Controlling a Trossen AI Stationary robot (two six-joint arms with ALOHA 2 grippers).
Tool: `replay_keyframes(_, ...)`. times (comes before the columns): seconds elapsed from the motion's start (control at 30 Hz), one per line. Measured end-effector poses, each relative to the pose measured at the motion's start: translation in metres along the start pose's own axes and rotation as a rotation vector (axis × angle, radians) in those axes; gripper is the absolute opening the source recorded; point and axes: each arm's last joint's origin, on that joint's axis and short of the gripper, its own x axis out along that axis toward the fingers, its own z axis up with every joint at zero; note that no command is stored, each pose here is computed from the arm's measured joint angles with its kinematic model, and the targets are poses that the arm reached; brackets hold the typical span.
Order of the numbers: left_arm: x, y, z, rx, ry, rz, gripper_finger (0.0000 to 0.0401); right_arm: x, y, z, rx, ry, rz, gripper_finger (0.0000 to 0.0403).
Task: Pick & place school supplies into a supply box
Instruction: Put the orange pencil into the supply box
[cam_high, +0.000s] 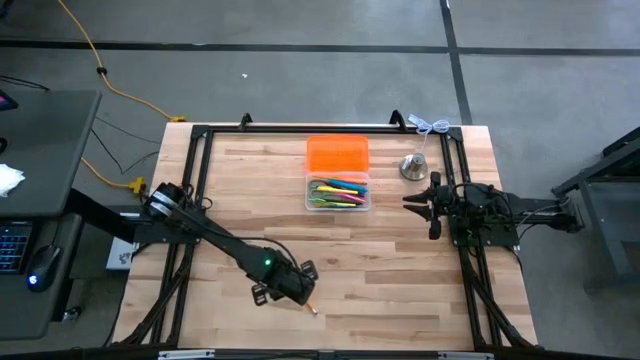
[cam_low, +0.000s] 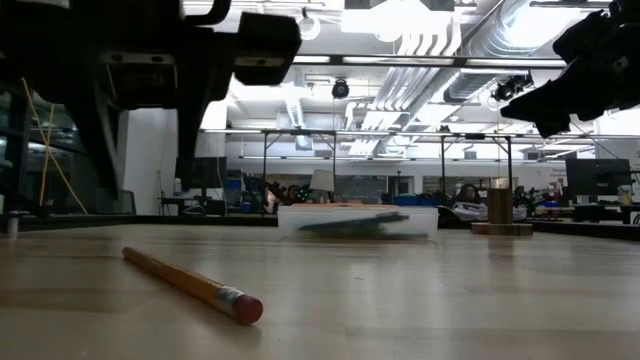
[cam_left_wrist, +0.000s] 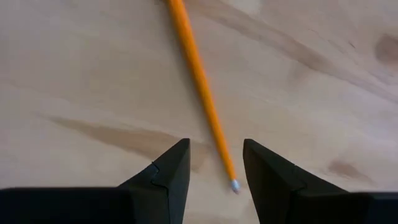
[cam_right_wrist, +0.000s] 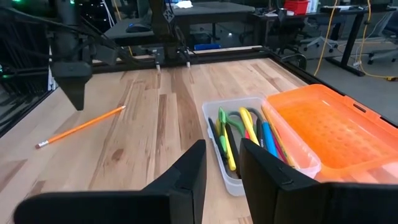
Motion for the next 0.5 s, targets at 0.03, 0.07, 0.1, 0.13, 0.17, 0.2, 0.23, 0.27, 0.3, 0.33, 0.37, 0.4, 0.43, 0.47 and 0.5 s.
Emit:
replay_keyframes(0.03, 0.001, 0.001, 0.001, -0.002, -0.011, 0.012, 0.0179, 0.000, 0.000, 0.000, -0.003, -0.001, 0.000, 0.0074)
replay_keyframes(0.07, 0.001, 0.001, 0.001, -0.005, -0.010, 0.014, 0.0179, 0.000, 0.000, 0.000, -0.002, -0.004, 0.000, 0.0074)
replay_keyframes(0.1, 0.002, 0.001, 0.001, -0.009, -0.007, 0.011, 0.0179, 0.000, 0.000, 0.000, -0.002, -0.005, 0.000, 0.0074)
replay_keyframes(0.13, 0.003, 0.000, 0.000, -0.010, -0.007, 0.011, 0.0179, 0.000, 0.000, 0.000, -0.004, -0.003, 0.000, 0.0074)
replay_keyframes(0.17, 0.005, 0.001, 0.001, -0.012, -0.014, 0.016, 0.0179, 0.000, 0.000, 0.000, -0.005, -0.003, 0.000, 0.0074)
replay_keyframes(0.2, 0.006, 0.000, 0.003, -0.017, -0.023, 0.021, 0.0179, 0.000, 0.000, 0.000, -0.005, -0.002, 0.000, 0.0074)
replay_keyframes(0.23, 0.007, 0.000, 0.004, -0.021, -0.027, 0.024, 0.0179, 0.000, 0.000, 0.000, -0.005, -0.002, 0.000, 0.0074)
replay_keyframes(0.27, 0.010, -0.003, 0.004, -0.026, -0.026, 0.020, 0.0179, 0.000, 0.000, 0.000, -0.005, -0.003, 0.000, 0.0074)
replay_keyframes(0.3, 0.013, -0.003, 0.005, -0.029, -0.031, 0.024, 0.0179, 0.000, 0.000, 0.000, -0.005, -0.004, 0.000, 0.0074)
replay_keyframes(0.33, 0.016, -0.004, 0.007, -0.033, -0.047, 0.035, 0.0179, 0.000, 0.000, 0.000, -0.005, -0.003, 0.000, 0.0074)
replay_keyframes(0.37, 0.019, -0.003, 0.009, -0.035, -0.058, 0.046, 0.0179, 0.000, 0.000, 0.000, -0.005, -0.002, 0.000, 0.0074)
replay_keyframes(0.4, 0.023, -0.005, 0.009, -0.040, -0.054, 0.040, 0.0179, 0.000, 0.000, 0.000, -0.005, -0.001, 0.000, 0.0074)
replay_keyframes(0.43, 0.026, -0.006, 0.008, -0.041, -0.053, 0.039, 0.0179, 0.000, 0.000, 0.000, -0.005, -0.001, 0.000, 0.0074)
replay_keyframes(0.47, 0.027, -0.007, 0.010, -0.044, -0.060, 0.043, 0.0179, 0.000, 0.000, 0.000, -0.006, 0.001, 0.000, 0.0074)
replay_keyframes(0.5, 0.029, -0.007, 0.011, -0.047, -0.065, 0.050, 0.0179, 0.000, 0.000, 0.000, -0.006, 0.002, -0.001, 0.0074)
